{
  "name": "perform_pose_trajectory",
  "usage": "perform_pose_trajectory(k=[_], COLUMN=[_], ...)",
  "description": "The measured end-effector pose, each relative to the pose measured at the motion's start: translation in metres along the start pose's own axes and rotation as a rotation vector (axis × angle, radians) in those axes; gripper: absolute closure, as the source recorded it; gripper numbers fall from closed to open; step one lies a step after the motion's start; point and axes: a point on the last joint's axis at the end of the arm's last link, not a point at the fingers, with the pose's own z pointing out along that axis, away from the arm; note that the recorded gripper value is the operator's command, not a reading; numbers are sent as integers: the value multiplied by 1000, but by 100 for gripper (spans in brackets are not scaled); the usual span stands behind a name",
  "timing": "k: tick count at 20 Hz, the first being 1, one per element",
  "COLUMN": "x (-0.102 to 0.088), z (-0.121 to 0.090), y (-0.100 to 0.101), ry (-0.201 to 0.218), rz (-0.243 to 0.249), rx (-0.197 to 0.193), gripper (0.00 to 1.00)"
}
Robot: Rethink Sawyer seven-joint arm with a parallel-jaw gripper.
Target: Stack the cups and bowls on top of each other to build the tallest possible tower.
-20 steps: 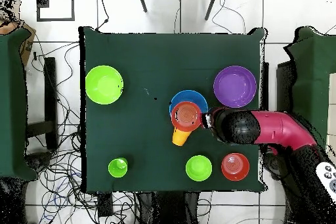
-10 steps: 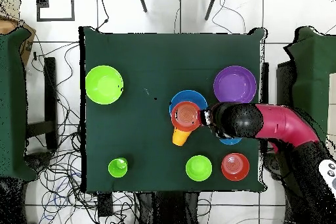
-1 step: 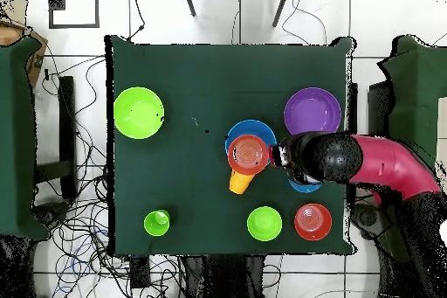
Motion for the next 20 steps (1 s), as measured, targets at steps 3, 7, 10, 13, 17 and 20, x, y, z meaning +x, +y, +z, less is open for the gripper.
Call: perform_pose_trajectory(k=[3,7,10,13,17,20], x=[5,13,14,14,16,17], z=[-18,-43,-59,-77,-97,-106], y=[-10,-31,-45,-59,-80,-90], ry=[35,70,73,69,42,31], rz=[22,55,74,86,75,57], rx=[4,24,34,39,45,51], gripper=[0,0,0,0,0,0])
